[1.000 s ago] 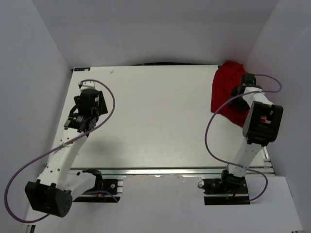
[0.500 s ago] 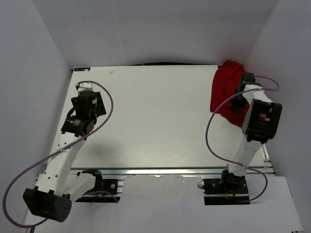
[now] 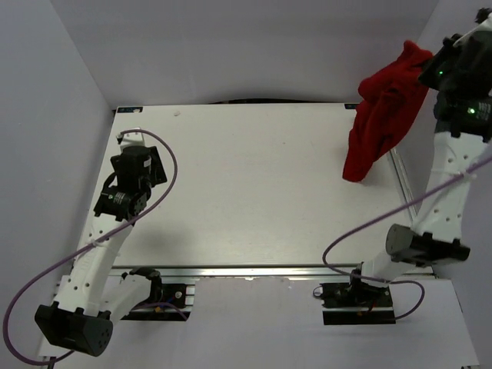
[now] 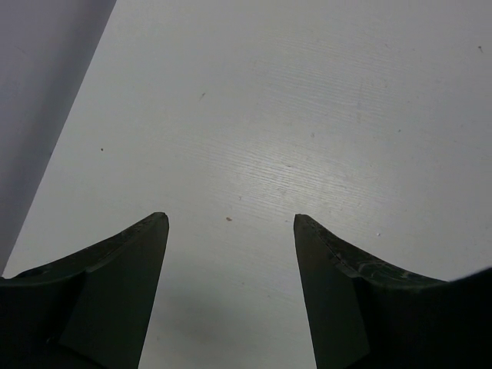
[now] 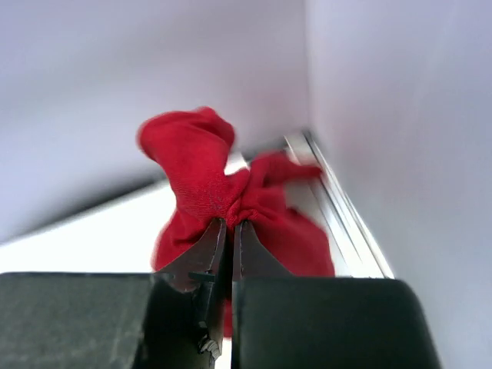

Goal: Fold and stack the t-shirts
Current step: Move the tshirt to the center of the board

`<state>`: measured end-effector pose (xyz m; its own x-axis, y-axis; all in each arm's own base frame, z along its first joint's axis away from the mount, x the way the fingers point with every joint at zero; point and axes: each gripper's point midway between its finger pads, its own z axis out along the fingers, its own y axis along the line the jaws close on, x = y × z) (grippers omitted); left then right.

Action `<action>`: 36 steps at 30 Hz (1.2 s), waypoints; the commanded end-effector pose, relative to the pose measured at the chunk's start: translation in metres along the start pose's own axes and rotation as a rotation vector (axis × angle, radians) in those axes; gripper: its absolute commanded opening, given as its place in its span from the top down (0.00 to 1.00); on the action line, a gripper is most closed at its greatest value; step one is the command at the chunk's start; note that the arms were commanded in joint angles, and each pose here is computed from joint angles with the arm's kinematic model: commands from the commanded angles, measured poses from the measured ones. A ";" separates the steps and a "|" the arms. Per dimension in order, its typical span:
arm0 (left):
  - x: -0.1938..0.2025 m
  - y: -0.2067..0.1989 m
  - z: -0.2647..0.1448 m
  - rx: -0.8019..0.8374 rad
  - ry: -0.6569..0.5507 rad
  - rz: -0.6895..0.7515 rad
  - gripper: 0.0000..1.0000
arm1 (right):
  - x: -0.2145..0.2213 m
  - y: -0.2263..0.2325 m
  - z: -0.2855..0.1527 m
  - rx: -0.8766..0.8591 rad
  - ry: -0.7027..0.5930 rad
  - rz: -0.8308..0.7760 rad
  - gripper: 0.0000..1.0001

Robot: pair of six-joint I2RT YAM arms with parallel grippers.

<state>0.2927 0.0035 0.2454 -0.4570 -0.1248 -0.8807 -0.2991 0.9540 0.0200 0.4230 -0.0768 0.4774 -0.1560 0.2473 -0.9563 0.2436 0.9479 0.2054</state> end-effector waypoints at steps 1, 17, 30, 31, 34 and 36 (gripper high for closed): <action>-0.017 -0.003 -0.013 0.039 -0.052 -0.045 0.22 | -0.054 0.041 -0.044 -0.197 -0.191 0.038 1.00; -0.006 -0.003 -0.019 0.064 -0.047 -0.080 0.22 | -0.102 0.226 -0.153 -1.077 -0.296 0.152 1.00; -0.018 0.000 -0.026 0.058 -0.070 -0.092 0.22 | 0.057 0.351 -0.160 -1.017 -0.067 -0.043 1.00; -0.020 0.001 -0.027 0.056 -0.074 -0.090 0.22 | 0.093 0.346 -0.145 -0.974 -0.006 -0.074 1.00; -0.022 0.001 -0.028 0.055 -0.077 -0.089 0.22 | 0.117 0.325 -0.126 -0.854 0.018 -0.111 1.00; -0.021 0.001 -0.028 0.056 -0.076 -0.087 0.22 | 0.144 0.317 -0.116 -0.806 0.086 -0.152 1.00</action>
<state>0.2814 -0.0033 0.2583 -0.4088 -0.1853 -0.8936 -0.2815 0.9570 -0.0697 0.3557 0.3133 0.3998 -0.3410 0.0492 -0.9388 -0.6260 0.7331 0.2658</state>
